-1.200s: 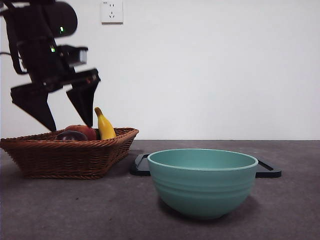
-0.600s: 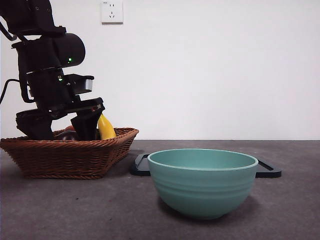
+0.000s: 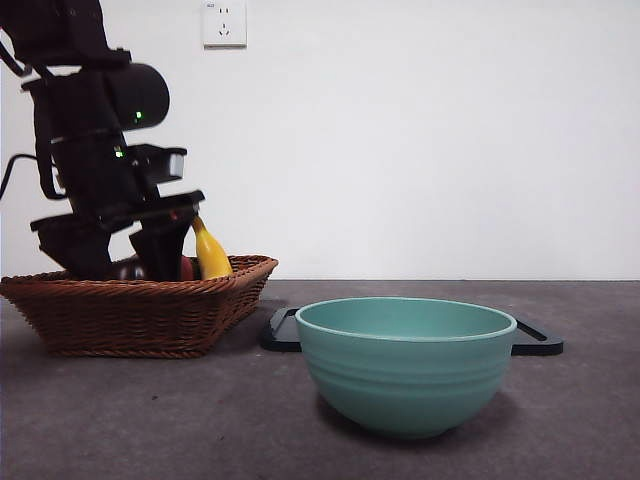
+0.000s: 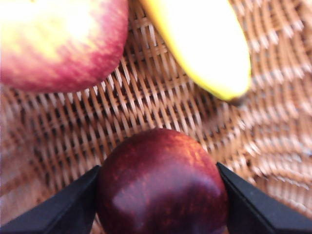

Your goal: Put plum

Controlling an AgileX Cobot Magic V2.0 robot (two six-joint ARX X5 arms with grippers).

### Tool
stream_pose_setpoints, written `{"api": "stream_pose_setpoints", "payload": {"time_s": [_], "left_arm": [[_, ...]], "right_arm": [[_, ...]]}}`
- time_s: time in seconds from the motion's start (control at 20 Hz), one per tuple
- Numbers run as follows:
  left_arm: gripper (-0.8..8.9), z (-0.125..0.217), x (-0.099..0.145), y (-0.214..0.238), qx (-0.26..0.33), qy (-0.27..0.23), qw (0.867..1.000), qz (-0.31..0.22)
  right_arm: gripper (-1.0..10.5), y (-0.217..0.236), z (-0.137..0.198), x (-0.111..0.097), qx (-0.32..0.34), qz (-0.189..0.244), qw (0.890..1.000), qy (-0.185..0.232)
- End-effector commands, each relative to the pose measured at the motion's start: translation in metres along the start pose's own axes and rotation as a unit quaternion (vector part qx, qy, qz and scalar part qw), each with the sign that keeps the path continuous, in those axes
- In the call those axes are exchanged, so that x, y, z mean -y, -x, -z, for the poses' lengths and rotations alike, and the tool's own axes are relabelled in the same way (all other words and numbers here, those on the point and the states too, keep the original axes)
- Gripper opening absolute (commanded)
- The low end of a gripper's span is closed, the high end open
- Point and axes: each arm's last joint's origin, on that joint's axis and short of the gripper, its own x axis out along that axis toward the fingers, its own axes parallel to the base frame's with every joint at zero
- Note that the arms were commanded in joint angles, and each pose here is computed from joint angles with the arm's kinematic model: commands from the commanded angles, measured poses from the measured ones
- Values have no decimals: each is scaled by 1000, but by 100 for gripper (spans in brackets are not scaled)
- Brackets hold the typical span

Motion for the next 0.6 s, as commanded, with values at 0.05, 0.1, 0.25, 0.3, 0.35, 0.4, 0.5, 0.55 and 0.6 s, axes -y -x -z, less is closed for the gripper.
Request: {"api": "stream_pose_setpoints", "payload": {"time_s": [0.05,0.1,0.25,0.3,0.35,0.4,0.5,0.55,0.6], "left_arm": [[276,-9,10,33,57,-17,998,21],[276,-9,16,47,75,-24,996,32],[276,-4,38,90,130,-55,987,77],[276,-1,47,102,144,-68,983,96],[276,3,58,114,155,-85,977,117],[276,7,67,122,161,-100,973,133],[276,14,89,133,167,-132,964,157],[276,17,101,135,166,-149,960,168],[276,20,111,135,163,-163,957,177]], "right_arm": [[393,2,-5,-2,8,-3,1000,2],[393,2,-5,-2,8,-3,1000,2],[393,2,-5,-2,8,-3,1000,2],[393,2,-5,-2,8,-3,1000,2],[393,2,-5,-2,8,-3,1000,2],[393,2,-5,-2,8,-3,1000,2],[393,2,-5,-2,8,-3,1000,2],[393,2,-5,-2,8,-3,1000,2],[393,2,-5,-2,8,-3,1000,2]]}}
